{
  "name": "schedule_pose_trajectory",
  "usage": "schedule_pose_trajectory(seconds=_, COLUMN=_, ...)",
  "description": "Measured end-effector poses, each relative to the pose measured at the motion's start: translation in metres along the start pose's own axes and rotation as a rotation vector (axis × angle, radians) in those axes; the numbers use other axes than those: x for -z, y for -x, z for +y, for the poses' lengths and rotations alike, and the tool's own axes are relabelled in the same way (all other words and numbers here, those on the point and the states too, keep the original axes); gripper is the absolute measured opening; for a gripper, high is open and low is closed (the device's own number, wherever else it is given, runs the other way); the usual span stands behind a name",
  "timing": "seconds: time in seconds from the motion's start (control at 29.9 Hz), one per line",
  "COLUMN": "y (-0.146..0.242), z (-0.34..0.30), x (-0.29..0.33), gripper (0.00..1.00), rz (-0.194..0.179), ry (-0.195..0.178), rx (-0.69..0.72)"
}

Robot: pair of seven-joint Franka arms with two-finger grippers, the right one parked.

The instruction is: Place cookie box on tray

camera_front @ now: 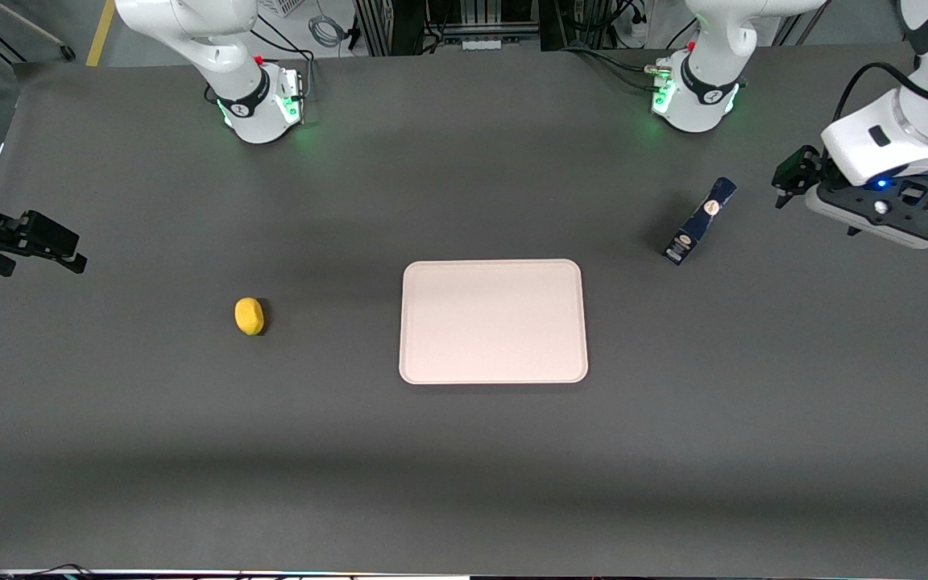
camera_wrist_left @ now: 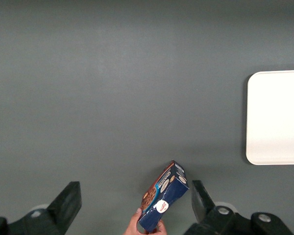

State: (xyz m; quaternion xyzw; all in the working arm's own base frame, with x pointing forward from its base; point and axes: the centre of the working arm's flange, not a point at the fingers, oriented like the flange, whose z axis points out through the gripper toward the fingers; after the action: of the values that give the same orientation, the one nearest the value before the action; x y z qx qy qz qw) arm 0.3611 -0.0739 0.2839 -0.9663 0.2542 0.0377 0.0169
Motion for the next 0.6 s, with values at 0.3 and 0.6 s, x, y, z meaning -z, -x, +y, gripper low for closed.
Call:
schedule_pose_trajectory(seconds=0.3, y=-0.003, z=0.008, x=-0.011, gripper=1.00, rz=0.037, ry=-0.016, rx=-0.024)
schedule_pose_trajectory(seconds=0.6, y=0.001, z=0.012, x=-0.034, gripper=1.00, rz=0.078, ry=-0.023, rx=-0.064)
